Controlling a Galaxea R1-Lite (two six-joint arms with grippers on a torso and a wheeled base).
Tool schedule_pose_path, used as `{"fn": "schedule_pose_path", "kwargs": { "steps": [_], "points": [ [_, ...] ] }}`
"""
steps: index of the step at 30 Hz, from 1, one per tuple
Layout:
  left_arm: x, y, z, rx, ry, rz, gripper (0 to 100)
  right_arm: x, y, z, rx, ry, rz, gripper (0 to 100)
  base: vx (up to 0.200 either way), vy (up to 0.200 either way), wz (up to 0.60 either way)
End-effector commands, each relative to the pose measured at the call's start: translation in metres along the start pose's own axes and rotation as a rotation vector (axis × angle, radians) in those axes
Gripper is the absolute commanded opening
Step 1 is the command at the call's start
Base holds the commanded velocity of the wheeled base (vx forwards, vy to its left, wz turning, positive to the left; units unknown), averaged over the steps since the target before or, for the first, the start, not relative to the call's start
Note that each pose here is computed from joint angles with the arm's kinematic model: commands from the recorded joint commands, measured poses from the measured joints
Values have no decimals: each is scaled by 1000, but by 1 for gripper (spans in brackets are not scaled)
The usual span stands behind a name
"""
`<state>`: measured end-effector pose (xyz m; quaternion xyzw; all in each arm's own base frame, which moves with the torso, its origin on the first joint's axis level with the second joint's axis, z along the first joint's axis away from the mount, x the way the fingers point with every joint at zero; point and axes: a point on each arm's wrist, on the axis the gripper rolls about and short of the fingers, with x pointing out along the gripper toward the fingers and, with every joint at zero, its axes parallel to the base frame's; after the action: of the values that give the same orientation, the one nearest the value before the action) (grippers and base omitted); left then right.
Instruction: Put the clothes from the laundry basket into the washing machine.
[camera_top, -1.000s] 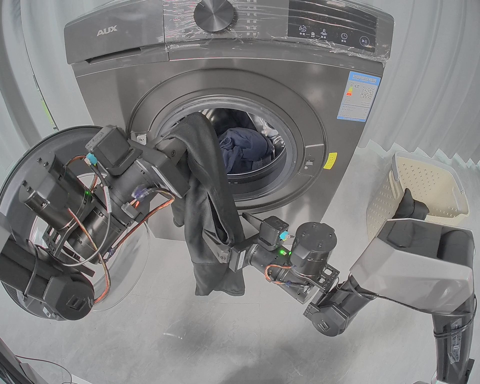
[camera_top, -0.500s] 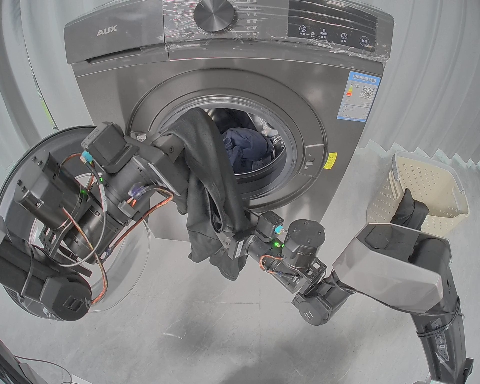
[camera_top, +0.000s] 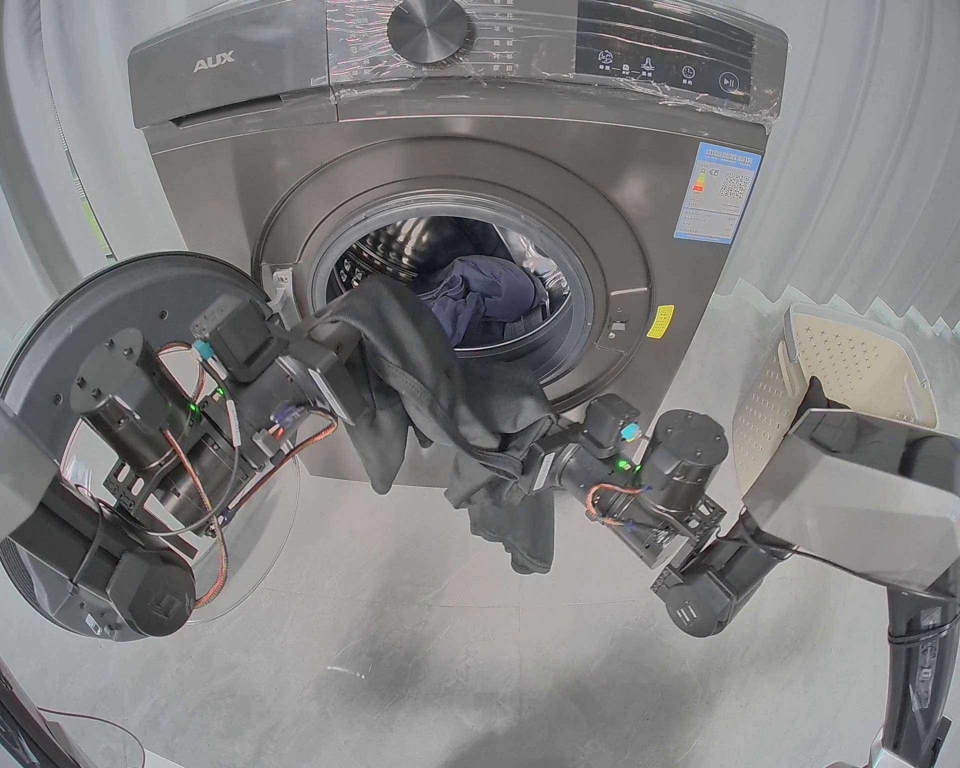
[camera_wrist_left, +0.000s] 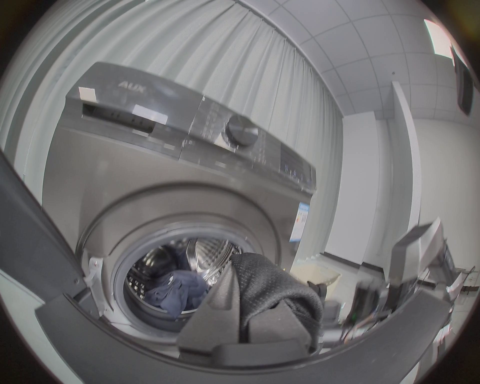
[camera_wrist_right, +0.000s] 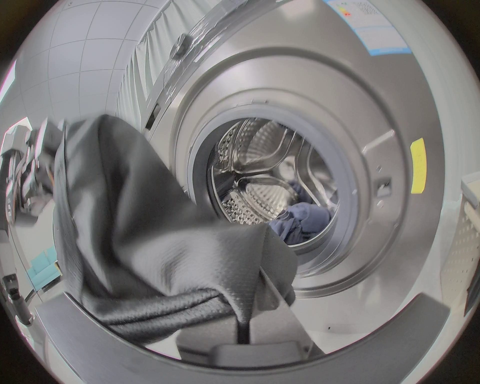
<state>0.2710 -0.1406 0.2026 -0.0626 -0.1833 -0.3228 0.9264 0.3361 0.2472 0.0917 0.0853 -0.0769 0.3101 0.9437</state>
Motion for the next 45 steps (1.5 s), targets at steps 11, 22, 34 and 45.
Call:
{"fn": "schedule_pose_path", "kwargs": {
  "steps": [11,22,34,45],
  "points": [
    [-19,5,-82,6,293,-39,0,-14,21,69,15,-146,49,0,0,0,0],
    [-25,8,-96,10,348,-49,100,-12,20,74,17,-161,23,0,0,0,0],
    [-65,-7,-129,24,552,-184,100,-7,-1,92,-8,-223,-18,0,0,0,0],
    [-61,-10,-126,38,529,-212,100,-6,14,87,4,-209,18,0,0,0,0]
  ]
}}
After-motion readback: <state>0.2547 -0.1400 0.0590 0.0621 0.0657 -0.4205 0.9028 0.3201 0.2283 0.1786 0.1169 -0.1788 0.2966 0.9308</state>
